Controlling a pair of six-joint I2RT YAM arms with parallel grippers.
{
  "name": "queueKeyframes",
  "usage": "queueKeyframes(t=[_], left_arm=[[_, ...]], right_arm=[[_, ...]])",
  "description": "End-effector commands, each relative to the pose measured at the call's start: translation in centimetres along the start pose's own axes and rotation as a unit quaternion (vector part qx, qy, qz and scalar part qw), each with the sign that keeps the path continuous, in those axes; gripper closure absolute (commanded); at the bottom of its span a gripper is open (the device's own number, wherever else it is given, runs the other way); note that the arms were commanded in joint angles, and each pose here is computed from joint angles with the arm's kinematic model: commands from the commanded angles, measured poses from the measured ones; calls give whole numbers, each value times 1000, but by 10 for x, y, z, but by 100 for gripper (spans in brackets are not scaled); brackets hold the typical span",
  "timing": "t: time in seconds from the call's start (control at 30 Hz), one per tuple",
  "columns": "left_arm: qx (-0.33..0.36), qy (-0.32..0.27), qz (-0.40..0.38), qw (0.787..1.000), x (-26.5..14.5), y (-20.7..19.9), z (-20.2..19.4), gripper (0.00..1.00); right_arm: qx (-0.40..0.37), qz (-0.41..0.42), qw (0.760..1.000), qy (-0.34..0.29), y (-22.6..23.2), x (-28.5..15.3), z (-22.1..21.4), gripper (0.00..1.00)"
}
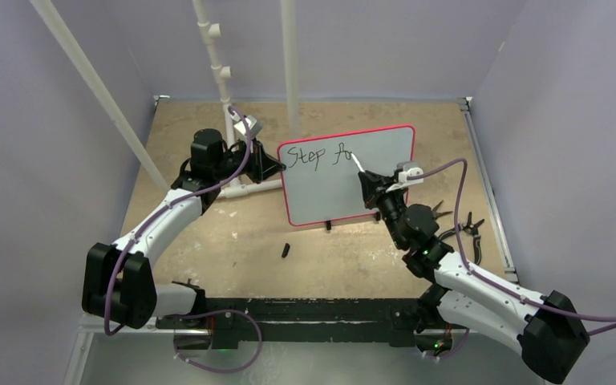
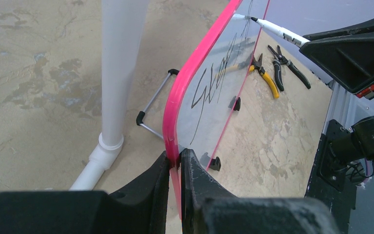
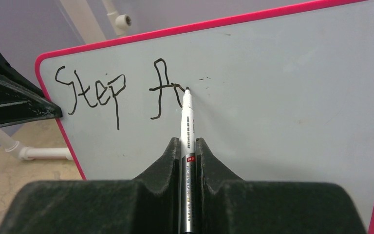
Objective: Write a sentence on the whiteboard
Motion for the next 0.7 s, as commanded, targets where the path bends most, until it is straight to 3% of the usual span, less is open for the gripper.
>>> queueKeyframes(t=[0.0, 0.27, 0.67], left_arm=[[20, -11, 7, 1000, -4, 0, 3, 100], [20, -13, 8, 1000, -4, -1, 4, 100], [15, -9, 9, 1000, -1, 3, 1, 100]], right_arm=[[9, -13, 999, -42, -1, 9, 28, 100], [22, -38, 998, -33, -8, 2, 22, 100], [30, -19, 999, 34, -6, -8, -15, 100]])
Point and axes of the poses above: each gripper's point midway between its finger pads, its own x axis out along the fingers, its own y axis along the line the jaws close on, z = x × y, the point moved 6 cm from there along -x, back along the fingers, and after that the axes turned 9 degrees about -x, right-handed, at the moved point
